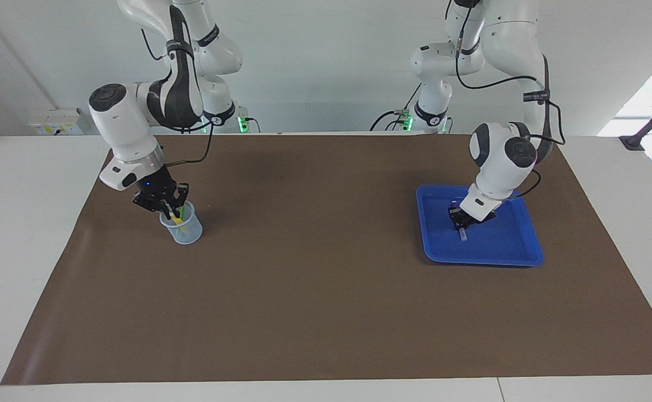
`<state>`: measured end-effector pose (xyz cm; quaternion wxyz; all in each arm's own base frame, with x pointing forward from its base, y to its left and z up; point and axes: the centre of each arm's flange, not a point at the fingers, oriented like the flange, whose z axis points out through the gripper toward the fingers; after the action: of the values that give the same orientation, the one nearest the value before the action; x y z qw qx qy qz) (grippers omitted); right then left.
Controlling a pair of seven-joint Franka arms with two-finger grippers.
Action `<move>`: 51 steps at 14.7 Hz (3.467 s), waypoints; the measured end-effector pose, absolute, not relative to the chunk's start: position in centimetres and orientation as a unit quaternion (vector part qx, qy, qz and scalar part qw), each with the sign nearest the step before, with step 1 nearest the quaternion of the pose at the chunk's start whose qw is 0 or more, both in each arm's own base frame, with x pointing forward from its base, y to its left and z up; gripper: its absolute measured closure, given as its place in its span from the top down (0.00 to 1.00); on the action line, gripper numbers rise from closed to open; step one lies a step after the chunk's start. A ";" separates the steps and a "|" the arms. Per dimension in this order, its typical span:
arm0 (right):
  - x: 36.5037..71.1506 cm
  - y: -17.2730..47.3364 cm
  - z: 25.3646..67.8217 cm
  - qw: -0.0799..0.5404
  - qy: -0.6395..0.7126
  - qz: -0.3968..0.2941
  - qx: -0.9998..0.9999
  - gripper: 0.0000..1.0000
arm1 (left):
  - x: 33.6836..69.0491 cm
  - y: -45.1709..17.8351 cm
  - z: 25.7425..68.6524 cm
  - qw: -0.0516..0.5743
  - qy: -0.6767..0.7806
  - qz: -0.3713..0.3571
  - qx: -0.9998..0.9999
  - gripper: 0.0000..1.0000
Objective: Transfer and insert pens with both arms
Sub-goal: 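Grasp the purple pen in the tray with the left gripper, then lift the purple pen with the left gripper while the right gripper approaches, then grasp the purple pen with the right gripper, open the left gripper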
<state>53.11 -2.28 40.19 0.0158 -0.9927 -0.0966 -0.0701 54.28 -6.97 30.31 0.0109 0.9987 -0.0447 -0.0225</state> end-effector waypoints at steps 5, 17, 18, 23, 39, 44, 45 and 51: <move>53.1 -2.0 40.1 0.016 -0.099 -0.069 -0.993 0.19 | 54.5 -6.9 30.5 0.011 -0.044 -0.029 0.999 0.17; 53.7 -2.0 41.6 0.015 -0.098 -0.082 -0.992 0.79 | 58.3 -8.5 45.8 0.070 0.129 -0.126 0.981 0.17; 53.9 -2.0 42.2 0.015 -0.094 -0.082 -0.992 0.81 | 58.2 -9.3 47.4 0.085 0.174 -0.132 0.972 0.17; 54.9 -1.8 47.7 0.026 -0.042 -0.054 -0.997 0.85 | 56.0 -14.1 54.0 0.175 0.369 -0.178 0.895 0.17; 54.7 15.1 61.0 0.140 0.073 0.015 -0.987 1.00 | 49.3 -27.5 55.5 0.306 0.584 -0.299 0.689 0.17; 54.1 19.8 62.7 0.268 0.110 0.040 -0.956 1.00 | 45.4 -28.9 53.6 0.337 0.611 -0.290 0.655 0.17; 53.9 21.0 62.9 0.278 0.108 0.034 -0.954 1.00 | 45.1 -29.1 53.4 0.341 0.616 -0.289 0.648 0.17; 51.8 26.9 62.3 0.287 0.075 0.038 -0.954 1.00 | 44.4 -29.8 52.9 0.349 0.639 -0.283 0.624 0.17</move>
<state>51.84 26.94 62.27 0.2872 -0.9542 0.0745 0.0377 44.42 -29.82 52.93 0.3487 0.6245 0.6391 -0.2827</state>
